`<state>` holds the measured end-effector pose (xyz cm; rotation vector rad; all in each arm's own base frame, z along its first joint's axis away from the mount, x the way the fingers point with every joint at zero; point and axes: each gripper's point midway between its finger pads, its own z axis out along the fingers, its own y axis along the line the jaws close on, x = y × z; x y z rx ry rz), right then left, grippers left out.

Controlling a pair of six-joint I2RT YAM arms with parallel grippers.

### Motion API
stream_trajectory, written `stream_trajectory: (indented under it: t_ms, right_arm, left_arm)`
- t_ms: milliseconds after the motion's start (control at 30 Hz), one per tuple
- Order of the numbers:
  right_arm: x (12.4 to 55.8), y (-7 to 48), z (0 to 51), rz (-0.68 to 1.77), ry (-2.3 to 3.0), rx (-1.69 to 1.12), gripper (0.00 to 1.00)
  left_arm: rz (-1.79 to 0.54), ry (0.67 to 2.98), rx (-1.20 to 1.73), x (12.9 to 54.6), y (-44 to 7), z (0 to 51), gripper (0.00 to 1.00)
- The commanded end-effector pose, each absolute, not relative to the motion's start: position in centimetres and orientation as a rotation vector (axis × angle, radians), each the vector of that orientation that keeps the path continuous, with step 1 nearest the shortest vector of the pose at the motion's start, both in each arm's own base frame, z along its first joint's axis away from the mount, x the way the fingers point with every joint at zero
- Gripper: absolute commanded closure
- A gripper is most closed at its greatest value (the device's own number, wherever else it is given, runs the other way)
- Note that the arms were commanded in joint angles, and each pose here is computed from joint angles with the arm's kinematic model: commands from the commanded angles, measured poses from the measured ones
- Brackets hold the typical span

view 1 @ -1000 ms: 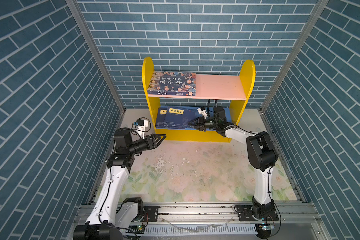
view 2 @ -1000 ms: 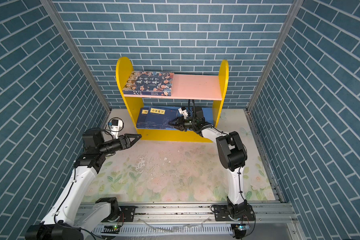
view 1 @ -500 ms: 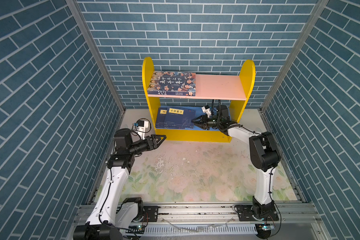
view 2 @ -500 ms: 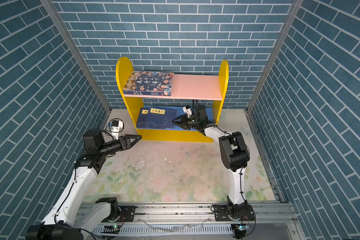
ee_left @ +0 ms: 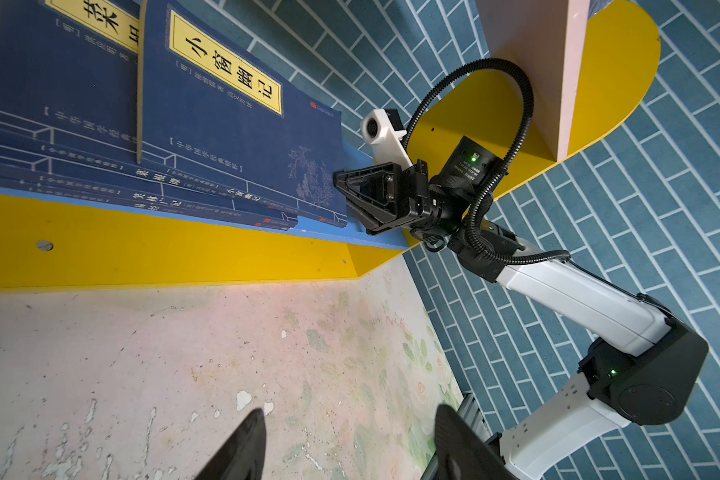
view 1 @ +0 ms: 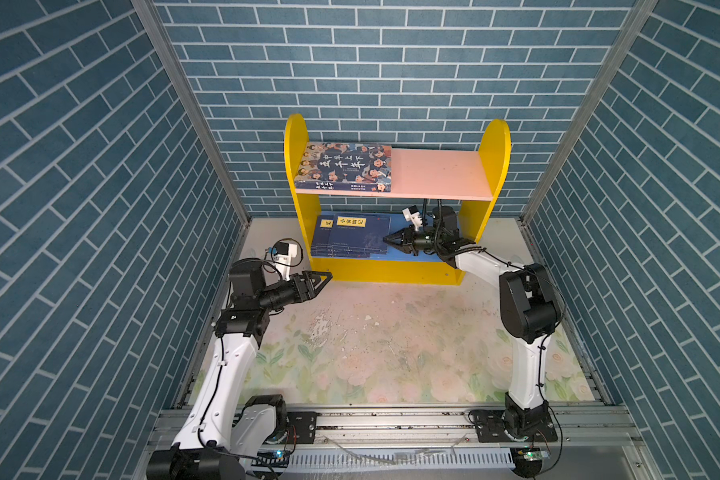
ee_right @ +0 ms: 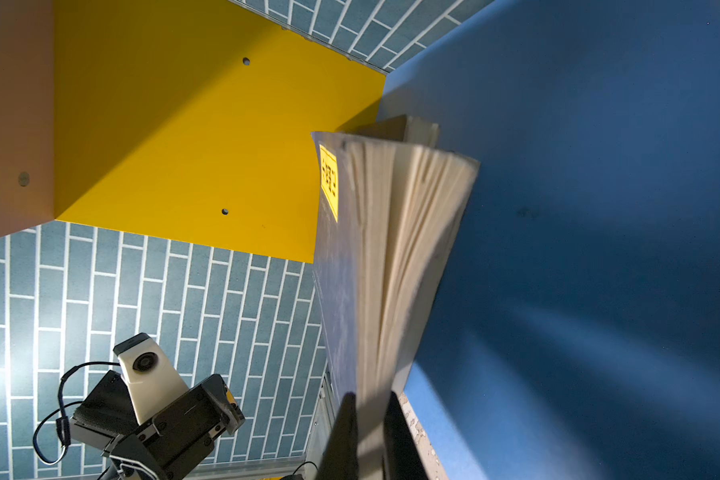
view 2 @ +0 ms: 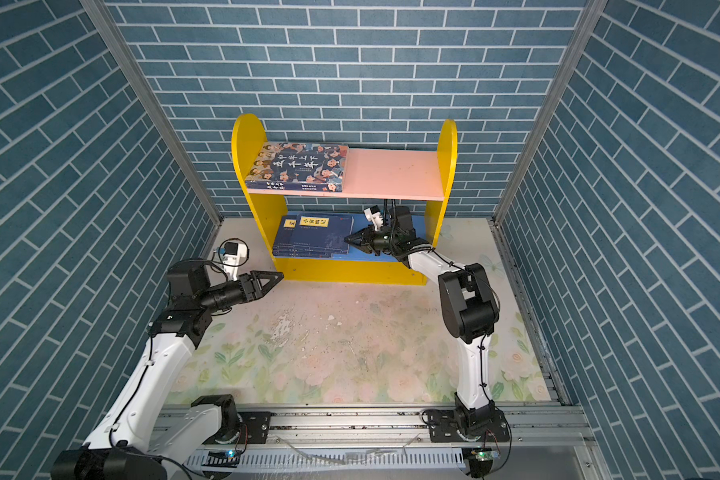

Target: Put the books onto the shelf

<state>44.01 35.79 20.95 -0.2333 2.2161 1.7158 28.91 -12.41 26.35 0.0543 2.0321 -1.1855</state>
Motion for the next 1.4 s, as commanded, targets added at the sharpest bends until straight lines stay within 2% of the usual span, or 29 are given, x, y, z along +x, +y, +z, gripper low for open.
stream_trajectory:
  t_ms: [0,400,700,833,1367]
  right_arm:
    - [44.4,36.2,21.3,1.701,2.195,-0.275,0.93]
    - [44.1,38.1,21.4,1.689,2.210,-0.299,0.95]
    - [44.1,39.2,21.1,1.672,2.226,-0.300,0.96]
    - [44.5,39.3,20.8,1.643,2.231,-0.258,1.00]
    - [45.2,40.1,20.8,1.643,2.226,-0.234,1.00]
  left_arm:
    - [-1.127,2.037,0.068,29.2,-11.9,26.5,0.34]
    - [-1.019,2.080,0.038,29.8,-10.9,26.0,0.34]
    - [-1.030,2.075,0.035,29.7,-10.9,26.1,0.34]
    - [-1.033,2.071,0.032,29.7,-10.9,26.2,0.34]
    - [-1.057,2.054,0.038,29.5,-11.1,26.7,0.34]
